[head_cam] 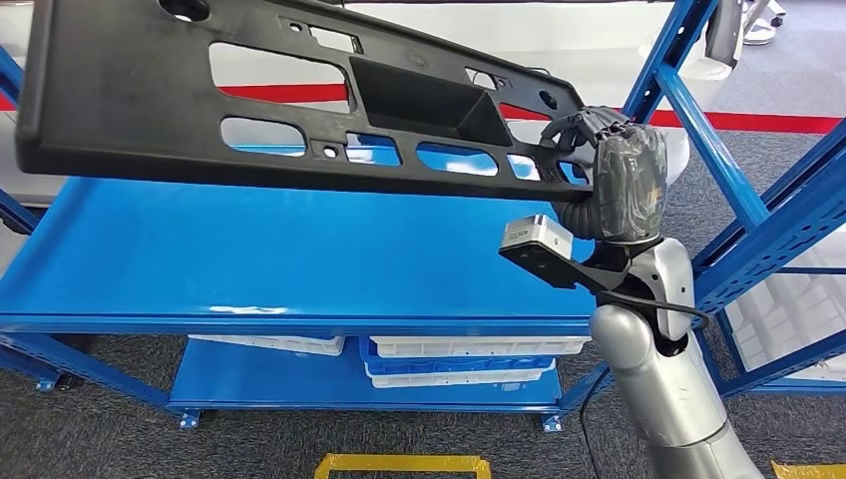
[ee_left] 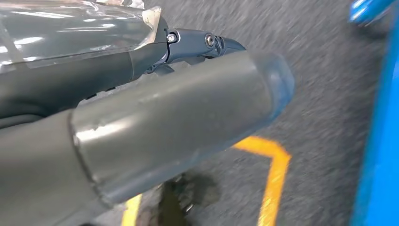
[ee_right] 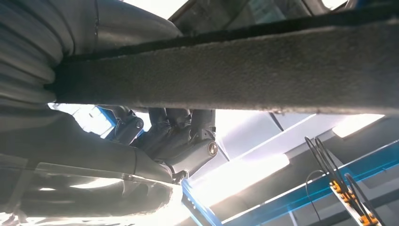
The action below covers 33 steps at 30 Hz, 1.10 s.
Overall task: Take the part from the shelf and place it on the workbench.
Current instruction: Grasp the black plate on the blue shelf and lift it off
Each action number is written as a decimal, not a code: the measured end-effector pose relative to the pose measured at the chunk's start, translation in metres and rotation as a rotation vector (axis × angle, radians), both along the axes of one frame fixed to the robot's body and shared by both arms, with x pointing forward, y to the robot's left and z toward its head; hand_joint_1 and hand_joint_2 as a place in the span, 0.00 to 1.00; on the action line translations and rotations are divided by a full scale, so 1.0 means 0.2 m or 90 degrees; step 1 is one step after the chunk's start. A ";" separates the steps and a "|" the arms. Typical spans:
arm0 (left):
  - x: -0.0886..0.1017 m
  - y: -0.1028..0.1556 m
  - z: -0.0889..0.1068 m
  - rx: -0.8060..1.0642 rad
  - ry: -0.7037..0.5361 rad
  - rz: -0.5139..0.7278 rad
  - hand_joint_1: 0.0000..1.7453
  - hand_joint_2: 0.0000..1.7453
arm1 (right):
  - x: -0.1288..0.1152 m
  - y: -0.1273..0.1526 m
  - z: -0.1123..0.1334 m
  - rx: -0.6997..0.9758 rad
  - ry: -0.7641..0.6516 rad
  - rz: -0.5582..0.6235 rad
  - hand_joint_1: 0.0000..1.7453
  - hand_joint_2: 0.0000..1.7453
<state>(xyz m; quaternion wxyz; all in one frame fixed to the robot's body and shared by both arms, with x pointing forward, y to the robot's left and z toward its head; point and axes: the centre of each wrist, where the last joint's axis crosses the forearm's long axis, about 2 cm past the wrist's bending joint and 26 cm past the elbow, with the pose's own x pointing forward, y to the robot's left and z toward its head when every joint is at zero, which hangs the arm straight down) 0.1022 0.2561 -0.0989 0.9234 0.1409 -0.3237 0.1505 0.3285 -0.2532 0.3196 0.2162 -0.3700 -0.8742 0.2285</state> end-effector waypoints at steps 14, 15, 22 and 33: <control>-0.05 -0.01 -0.01 -0.105 -0.021 0.010 0.00 0.00 | -0.01 0.03 -0.03 0.055 0.033 0.093 1.00 1.00; -0.05 -0.01 -0.02 -0.106 -0.021 0.010 0.00 0.00 | -0.01 0.03 -0.03 0.056 0.035 0.096 1.00 1.00; -0.05 -0.01 -0.01 -0.116 0.000 -0.006 0.00 0.00 | -0.01 0.06 -0.03 0.071 0.060 0.136 1.00 1.00; -0.06 -0.02 -0.02 -0.146 0.004 -0.013 0.00 0.00 | 0.01 0.12 0.02 0.060 0.067 0.160 1.00 1.00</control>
